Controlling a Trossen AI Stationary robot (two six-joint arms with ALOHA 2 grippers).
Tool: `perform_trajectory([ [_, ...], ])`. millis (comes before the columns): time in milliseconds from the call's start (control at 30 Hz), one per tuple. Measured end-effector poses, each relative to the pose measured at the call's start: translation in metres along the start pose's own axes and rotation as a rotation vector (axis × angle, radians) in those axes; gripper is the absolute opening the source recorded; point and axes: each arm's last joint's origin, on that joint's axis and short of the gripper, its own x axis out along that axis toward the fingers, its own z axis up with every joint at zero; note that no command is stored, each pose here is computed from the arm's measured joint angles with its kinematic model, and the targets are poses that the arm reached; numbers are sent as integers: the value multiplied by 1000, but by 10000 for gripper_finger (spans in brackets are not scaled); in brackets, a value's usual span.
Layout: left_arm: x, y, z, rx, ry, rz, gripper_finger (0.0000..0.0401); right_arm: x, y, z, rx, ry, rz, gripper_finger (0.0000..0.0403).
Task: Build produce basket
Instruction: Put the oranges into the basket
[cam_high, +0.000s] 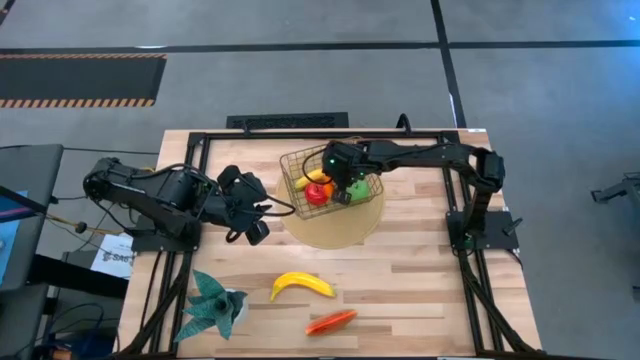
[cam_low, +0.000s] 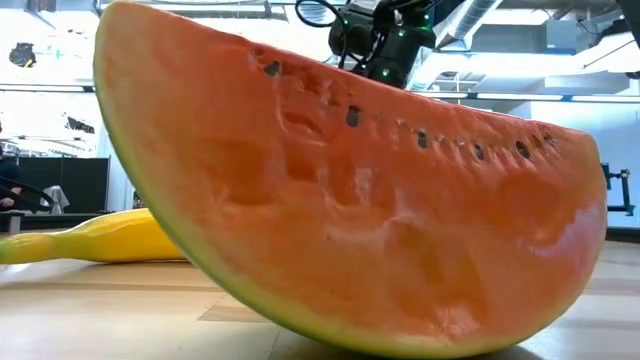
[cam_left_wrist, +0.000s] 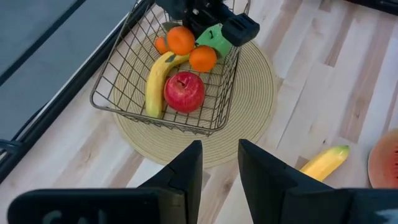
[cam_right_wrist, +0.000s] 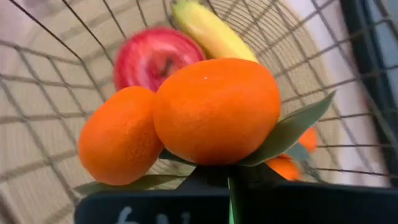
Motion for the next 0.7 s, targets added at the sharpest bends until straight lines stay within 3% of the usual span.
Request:
perform_trajectory([
  [300, 0, 0, 0, -19, -8, 10, 90, 1, 0, -6, -197, 86, -97, 0],
  [700, 0, 1, 0, -39, -17, 21, 90, 3, 5, -9, -274, 93, -87, 0],
])
